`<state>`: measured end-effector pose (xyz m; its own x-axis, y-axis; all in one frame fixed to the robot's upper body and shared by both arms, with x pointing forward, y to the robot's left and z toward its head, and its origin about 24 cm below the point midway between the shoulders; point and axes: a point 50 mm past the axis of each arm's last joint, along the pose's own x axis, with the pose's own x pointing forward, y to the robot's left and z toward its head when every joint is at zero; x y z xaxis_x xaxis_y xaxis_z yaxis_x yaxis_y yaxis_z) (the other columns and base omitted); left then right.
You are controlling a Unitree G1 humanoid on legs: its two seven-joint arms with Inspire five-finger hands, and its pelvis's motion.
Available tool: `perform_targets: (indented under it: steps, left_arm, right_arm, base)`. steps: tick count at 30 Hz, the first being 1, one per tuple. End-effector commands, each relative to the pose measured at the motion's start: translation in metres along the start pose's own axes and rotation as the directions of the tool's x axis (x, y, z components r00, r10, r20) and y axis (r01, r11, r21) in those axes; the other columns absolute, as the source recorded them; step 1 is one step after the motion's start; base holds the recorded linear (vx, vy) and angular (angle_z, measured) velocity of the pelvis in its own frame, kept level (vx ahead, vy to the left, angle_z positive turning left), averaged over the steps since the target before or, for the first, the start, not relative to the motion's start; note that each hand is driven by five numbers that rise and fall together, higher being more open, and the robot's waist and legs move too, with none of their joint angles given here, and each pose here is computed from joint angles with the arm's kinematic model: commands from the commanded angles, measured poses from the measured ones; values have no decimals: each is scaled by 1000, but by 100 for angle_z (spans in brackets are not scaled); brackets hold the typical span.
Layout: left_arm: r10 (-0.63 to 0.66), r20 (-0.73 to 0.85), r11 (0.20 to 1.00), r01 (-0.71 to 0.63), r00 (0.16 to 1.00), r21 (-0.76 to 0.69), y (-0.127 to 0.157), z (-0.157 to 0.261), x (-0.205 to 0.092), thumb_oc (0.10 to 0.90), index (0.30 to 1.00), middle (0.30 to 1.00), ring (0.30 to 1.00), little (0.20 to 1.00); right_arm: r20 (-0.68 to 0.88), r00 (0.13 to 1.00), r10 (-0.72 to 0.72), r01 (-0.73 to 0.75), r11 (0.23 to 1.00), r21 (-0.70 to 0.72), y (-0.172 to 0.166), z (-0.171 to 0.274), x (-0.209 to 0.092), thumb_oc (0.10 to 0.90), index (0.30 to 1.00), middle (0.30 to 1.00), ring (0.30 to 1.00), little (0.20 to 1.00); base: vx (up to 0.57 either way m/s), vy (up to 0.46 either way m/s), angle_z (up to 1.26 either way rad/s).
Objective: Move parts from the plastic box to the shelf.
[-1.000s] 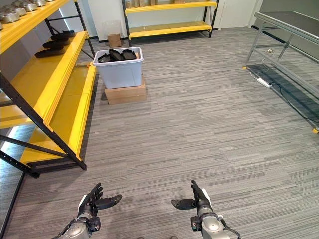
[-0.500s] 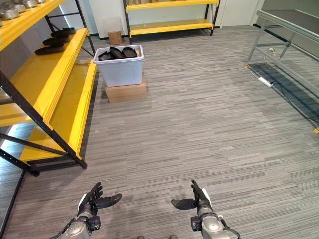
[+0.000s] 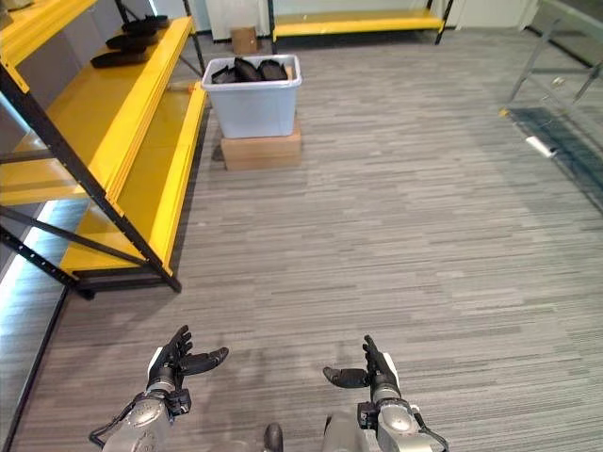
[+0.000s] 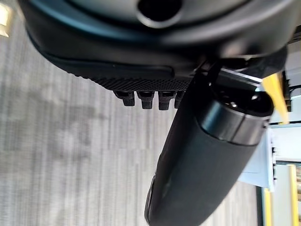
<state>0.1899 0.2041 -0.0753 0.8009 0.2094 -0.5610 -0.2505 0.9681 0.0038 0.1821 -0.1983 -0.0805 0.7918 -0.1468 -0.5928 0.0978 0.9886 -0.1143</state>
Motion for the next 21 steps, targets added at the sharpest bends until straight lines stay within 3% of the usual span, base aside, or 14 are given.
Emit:
perform_targets:
  steps: [1, 13, 21]
  left_arm:
    - [-19, 239, 1000, 18, 971, 6, 4, 54, 6, 900, 1000, 1000, 1000, 1000]
    - [-13, 190, 999, 19, 982, -32, 2, 38, 4, 900, 1000, 1000, 1000, 1000]
    - [-40, 207, 994, 59, 978, -89, -4, 46, 2, 900, 1000, 1000, 1000, 1000]
  right_arm:
    - [193, 981, -11, 0, 998, 58, -3, 41, 5, 900, 1000, 1000, 1000, 1000]
    - [194, 981, -2, 3, 1000, -3, -6, 43, 6, 900, 1000, 1000, 1000, 1000]
    - [197, 979, -61, 67, 997, -26, -27, 43, 5, 900, 1000, 1000, 1000, 1000]
  base:
    - [200, -102, 35]
    - [335, -142, 12]
    - [353, -302, 6]
